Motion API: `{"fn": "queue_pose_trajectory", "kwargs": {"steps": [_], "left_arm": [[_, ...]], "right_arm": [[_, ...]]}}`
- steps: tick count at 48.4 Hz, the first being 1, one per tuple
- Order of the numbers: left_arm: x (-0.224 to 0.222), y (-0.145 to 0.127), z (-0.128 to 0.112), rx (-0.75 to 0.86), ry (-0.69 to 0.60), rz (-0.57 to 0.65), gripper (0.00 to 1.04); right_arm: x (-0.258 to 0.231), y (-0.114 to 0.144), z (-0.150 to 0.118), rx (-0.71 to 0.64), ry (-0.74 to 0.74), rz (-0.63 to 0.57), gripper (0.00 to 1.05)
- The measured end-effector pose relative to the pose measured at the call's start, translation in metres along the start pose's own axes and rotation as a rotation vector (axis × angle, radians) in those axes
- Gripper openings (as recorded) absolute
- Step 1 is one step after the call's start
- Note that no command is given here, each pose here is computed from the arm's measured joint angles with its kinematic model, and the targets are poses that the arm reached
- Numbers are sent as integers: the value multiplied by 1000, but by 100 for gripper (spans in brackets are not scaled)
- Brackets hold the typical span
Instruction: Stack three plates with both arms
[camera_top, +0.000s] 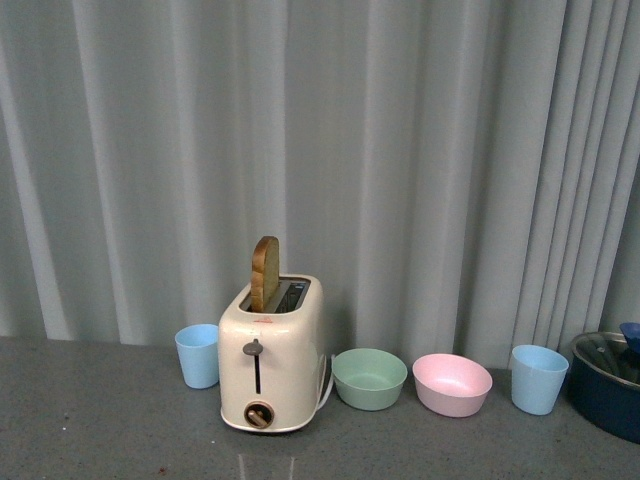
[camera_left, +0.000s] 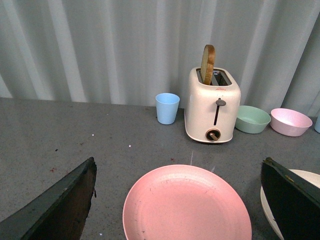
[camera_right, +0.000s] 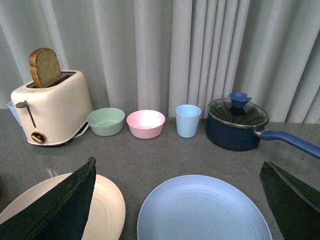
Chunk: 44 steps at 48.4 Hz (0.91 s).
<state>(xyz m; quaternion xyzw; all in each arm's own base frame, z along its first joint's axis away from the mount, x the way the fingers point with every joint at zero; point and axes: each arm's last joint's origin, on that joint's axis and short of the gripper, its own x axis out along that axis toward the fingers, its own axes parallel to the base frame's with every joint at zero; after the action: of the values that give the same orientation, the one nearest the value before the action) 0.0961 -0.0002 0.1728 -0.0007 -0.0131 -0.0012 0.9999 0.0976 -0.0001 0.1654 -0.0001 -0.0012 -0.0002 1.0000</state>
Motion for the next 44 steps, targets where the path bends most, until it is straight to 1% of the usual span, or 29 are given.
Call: {"fn": "queue_pose_trajectory", "kwargs": {"steps": [44], "left_arm": [[0,0,0,0,0,0,98]], "right_arm": [[0,0,0,0,0,0,97]]}}
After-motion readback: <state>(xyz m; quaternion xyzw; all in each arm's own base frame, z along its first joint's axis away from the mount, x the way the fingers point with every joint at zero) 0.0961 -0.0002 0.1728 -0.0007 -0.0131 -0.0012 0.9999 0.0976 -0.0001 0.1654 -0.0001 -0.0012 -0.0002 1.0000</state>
